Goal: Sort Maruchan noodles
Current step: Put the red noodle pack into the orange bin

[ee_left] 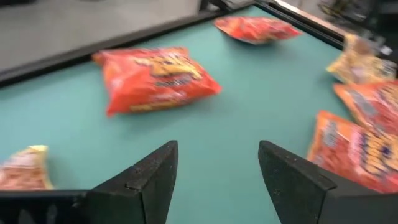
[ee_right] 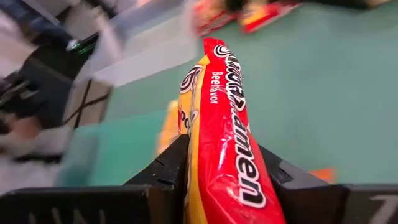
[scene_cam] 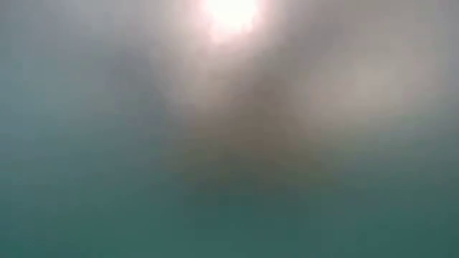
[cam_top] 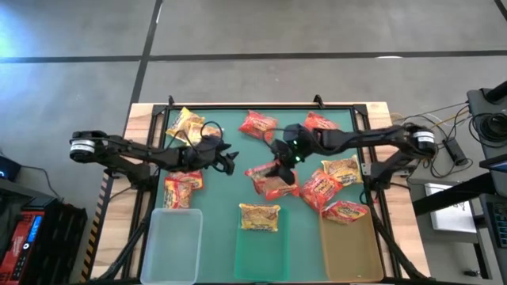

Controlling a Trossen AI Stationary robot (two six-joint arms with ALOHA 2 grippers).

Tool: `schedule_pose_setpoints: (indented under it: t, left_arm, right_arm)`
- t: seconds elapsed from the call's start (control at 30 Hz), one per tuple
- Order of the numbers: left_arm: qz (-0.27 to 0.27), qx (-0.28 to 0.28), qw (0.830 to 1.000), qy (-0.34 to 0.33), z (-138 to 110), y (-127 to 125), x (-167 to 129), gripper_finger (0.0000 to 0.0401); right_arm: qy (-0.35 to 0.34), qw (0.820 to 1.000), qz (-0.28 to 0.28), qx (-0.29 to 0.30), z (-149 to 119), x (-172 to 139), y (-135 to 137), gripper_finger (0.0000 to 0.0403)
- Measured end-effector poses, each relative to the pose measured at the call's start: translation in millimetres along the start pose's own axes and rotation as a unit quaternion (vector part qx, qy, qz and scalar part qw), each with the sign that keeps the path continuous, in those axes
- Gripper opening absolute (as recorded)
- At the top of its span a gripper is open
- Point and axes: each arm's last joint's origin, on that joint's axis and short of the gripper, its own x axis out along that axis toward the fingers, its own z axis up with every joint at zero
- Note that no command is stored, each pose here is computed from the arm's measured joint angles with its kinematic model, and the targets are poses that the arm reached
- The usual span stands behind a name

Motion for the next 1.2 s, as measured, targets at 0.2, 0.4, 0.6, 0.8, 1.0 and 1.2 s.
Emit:
schedule_pose_setpoints:
  t: [0.2, 0.4, 0.6, 0.8, 1.0, 1.2]
  left_arm:
    - [0.015, 0.011, 1.0, -0.009, -1.2, -1.8, -1.7, 0.0208]
    - [0.011, 0.011, 1.0, -0.006, -3.7, -3.6, -3.2, 0.0208]
    - [0.008, 0.007, 1.0, -0.009, -3.3, -4.5, -3.4, 0.0208]
    - [0.008, 0.003, 1.0, -0.01, -3.2, -4.5, -3.5, 0.0208]
    - [0.007, -0.007, 1.0, -0.011, -2.9, -4.6, -3.5, 0.0208]
    - [0.007, -0.011, 1.0, -0.008, -3.8, -4.8, -3.8, 0.0208]
  right_arm:
    - [0.068, 0.997, 0.041, 0.006, -21.8, -4.7, 58.7, 0.0101]
    - [0.152, 0.987, 0.049, 0.035, -54.0, -11.8, 110.0, 0.0104]
    - [0.275, 0.959, 0.033, 0.055, -90.9, -30.7, 139.7, 0.0103]
    - [0.369, 0.921, -0.059, 0.114, -115.8, -54.3, 143.3, 0.0104]
    - [0.401, 0.899, -0.133, 0.12, -125.2, -60.2, 137.7, 0.0104]
    - [0.396, 0.896, -0.164, 0.12, -126.8, -60.0, 135.0, 0.011]
